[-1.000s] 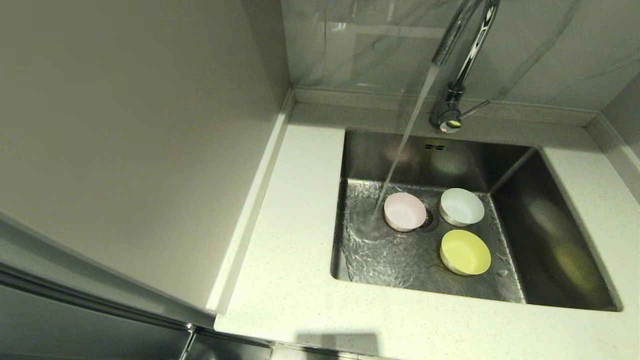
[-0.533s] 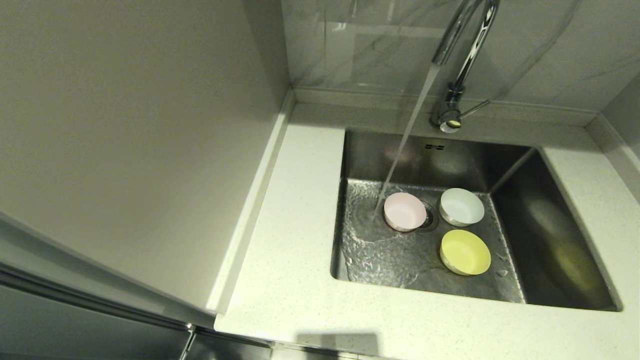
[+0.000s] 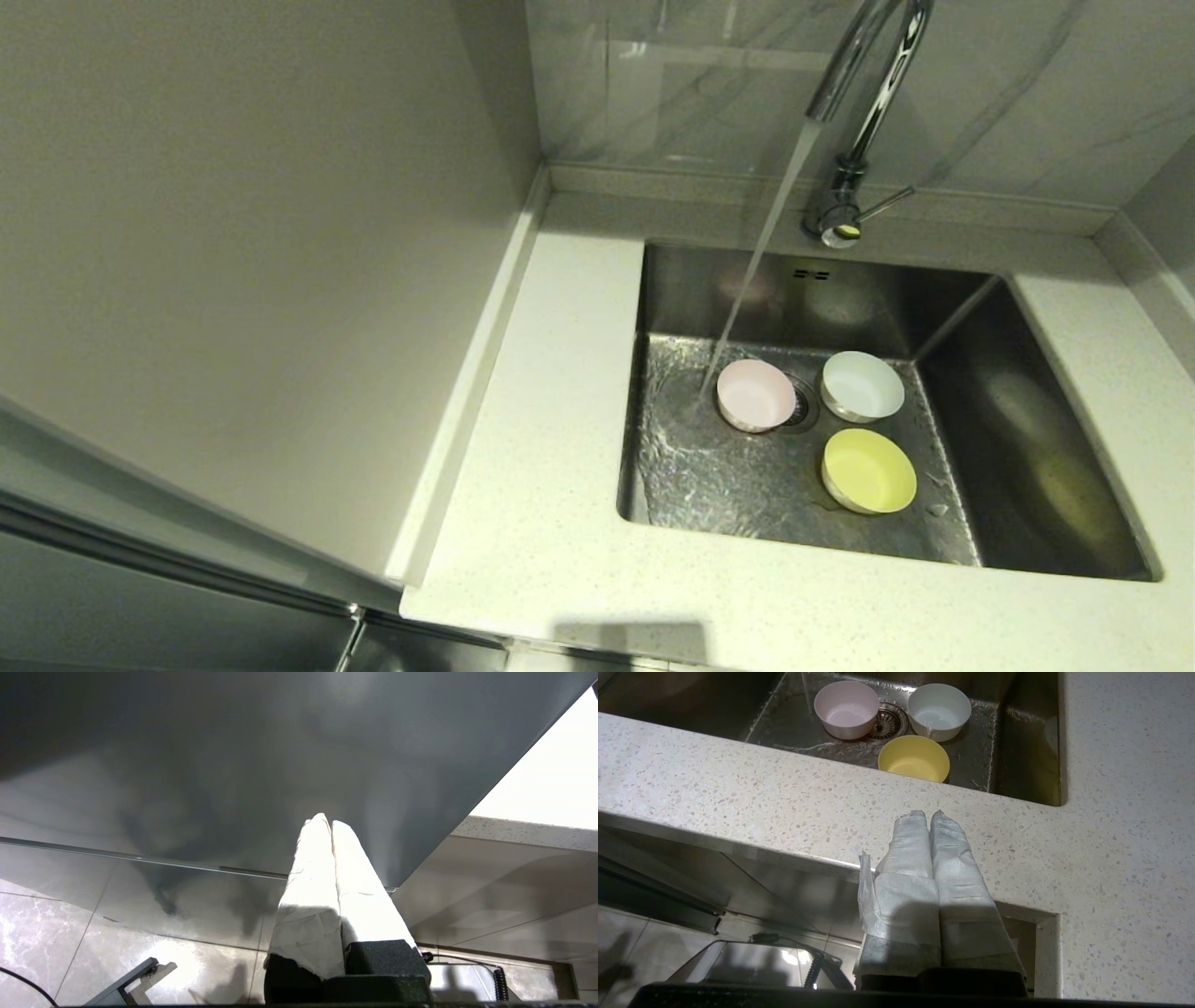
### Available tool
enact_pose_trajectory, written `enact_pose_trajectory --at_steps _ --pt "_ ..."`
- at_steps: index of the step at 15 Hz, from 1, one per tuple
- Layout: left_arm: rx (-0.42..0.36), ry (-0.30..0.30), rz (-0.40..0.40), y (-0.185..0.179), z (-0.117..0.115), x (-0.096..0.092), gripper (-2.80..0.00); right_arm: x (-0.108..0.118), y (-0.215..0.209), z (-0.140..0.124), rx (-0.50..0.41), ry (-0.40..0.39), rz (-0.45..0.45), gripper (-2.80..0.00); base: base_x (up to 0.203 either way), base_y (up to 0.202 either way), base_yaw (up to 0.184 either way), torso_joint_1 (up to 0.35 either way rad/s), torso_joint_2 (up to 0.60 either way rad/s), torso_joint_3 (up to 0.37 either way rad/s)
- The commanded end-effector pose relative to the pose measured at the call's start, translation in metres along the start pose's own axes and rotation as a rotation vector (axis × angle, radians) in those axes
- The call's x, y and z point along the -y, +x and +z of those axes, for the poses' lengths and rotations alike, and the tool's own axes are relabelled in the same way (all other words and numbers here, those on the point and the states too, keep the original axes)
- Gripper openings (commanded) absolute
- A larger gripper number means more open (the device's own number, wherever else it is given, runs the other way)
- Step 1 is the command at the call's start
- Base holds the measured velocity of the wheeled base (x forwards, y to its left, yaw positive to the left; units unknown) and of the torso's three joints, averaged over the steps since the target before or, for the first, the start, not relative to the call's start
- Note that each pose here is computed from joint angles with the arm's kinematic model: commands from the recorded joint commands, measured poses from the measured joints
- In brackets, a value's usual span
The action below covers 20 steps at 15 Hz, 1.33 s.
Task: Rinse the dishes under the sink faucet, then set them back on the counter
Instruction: Wait for the water to rinse the bowl
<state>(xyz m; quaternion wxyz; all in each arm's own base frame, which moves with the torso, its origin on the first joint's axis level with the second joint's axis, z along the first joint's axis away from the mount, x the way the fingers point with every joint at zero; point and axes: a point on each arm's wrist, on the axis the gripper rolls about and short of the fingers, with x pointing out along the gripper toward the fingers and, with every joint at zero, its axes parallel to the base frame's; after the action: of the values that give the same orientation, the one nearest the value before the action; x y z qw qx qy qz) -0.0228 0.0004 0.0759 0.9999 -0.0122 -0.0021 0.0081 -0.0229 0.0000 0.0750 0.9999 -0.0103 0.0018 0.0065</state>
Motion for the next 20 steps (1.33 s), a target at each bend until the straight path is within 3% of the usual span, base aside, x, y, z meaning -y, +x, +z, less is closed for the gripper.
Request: enact_pose_trajectory --at_steps 1,20 --pt "0.002 0.0 0.001 -0.0001 0.0 0.0 -2.8 0.0 0.0002 0.0001 -0.002 -0.001 0.001 -2.8 0.0 0.0 0.0 0.0 0.0 0.0" --pt "0.002 0.0 0.001 -0.0001 0.0 0.0 -2.8 0.0 0.0002 0.0001 -0.002 -0.001 -0.001 -2.8 0.0 0.0 0.0 0.0 0.0 0.0"
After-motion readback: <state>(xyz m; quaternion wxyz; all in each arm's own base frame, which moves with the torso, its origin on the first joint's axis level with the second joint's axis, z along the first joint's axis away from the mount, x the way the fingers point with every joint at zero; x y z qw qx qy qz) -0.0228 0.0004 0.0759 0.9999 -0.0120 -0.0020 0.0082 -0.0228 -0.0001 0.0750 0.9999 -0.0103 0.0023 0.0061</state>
